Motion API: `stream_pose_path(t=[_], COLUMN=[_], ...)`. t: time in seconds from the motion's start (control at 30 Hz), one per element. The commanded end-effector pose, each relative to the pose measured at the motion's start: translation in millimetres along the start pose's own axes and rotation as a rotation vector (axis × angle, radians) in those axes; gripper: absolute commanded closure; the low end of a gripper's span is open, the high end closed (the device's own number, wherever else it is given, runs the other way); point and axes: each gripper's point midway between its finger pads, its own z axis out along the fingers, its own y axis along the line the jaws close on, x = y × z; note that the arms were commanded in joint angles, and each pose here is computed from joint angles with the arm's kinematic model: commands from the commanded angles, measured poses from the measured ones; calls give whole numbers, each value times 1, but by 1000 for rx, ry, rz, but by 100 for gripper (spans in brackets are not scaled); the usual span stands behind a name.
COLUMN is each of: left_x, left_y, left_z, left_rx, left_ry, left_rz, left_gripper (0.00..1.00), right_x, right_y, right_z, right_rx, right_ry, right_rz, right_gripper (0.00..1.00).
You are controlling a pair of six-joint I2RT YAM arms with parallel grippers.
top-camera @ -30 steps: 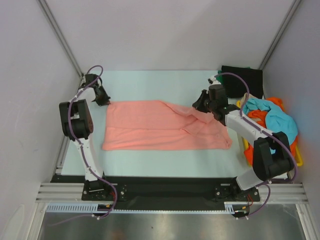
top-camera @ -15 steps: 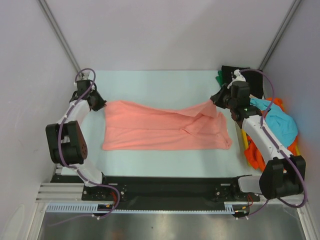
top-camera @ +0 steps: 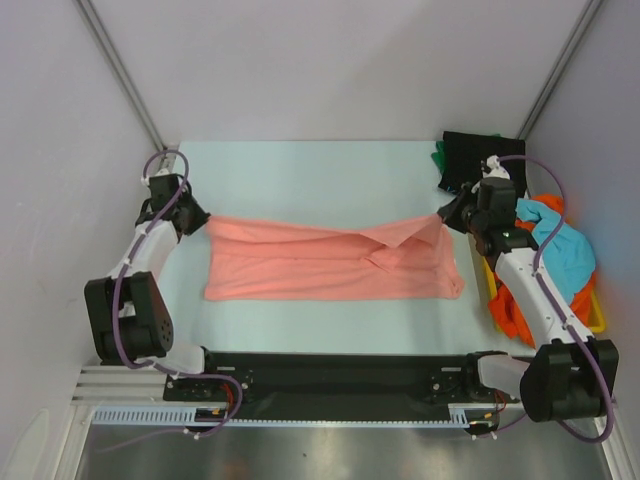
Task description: Fold and stack the t-shirts
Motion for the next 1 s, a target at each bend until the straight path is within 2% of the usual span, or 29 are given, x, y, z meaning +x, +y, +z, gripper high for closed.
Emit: stream_pose_path(t=[0.0, 0.17, 0.33, 0.4, 0.43, 0.47, 0.5, 0.53, 0.57, 0.6, 0.67, 0.7, 0.8, 0.97], left_x=[-20, -6, 13, 23, 27, 37, 32, 32, 38, 35, 32, 30, 27, 54], left_y=[-1, 5, 17, 27, 31, 39, 44, 48, 56, 64, 69, 69, 61, 53], left_z=[-15, -21, -32, -38, -40, -41, -49, -53, -54, -58, -69, -72, -74, -49], left_rx=[-1, 1, -9, -20, -30, -52, -65, -79, -100, -127, -126, -120, -69, -33], left_ry=[-102, -101, -110, -131, -140, -134, -177, -199, -206, -241, -293, -313, -327, -172], left_rz=[4, -13, -53, -97, -113, -141, -162, -178, -213, -236, -267, -270, -245, -217], left_gripper=[100, 100, 100, 94, 80, 74, 69, 48, 34, 23, 16, 14, 13, 13], right_x=[-11, -3, 21, 27, 43, 44, 49, 61, 63, 65, 67, 66, 64, 98], right_y=[-6, -14, -46, -56, -66, -71, -75, -79, -79, -78, -80, -80, -78, -81], right_z=[-12, -17, -25, -33, -32, -36, -37, -36, -37, -39, -41, -42, -39, -13], right_rx=[14, 35, 155, 183, 211, 229, 241, 248, 244, 233, 238, 237, 232, 252], right_ry=[-53, -53, -63, -102, -89, -108, -109, -89, -95, -104, -110, -115, -109, 46], right_rz=[-1, 24, 108, 148, 191, 209, 230, 261, 276, 284, 303, 304, 305, 338], right_gripper=[100, 100, 100, 100, 100, 96, 83, 72, 60, 38, 30, 29, 26, 22])
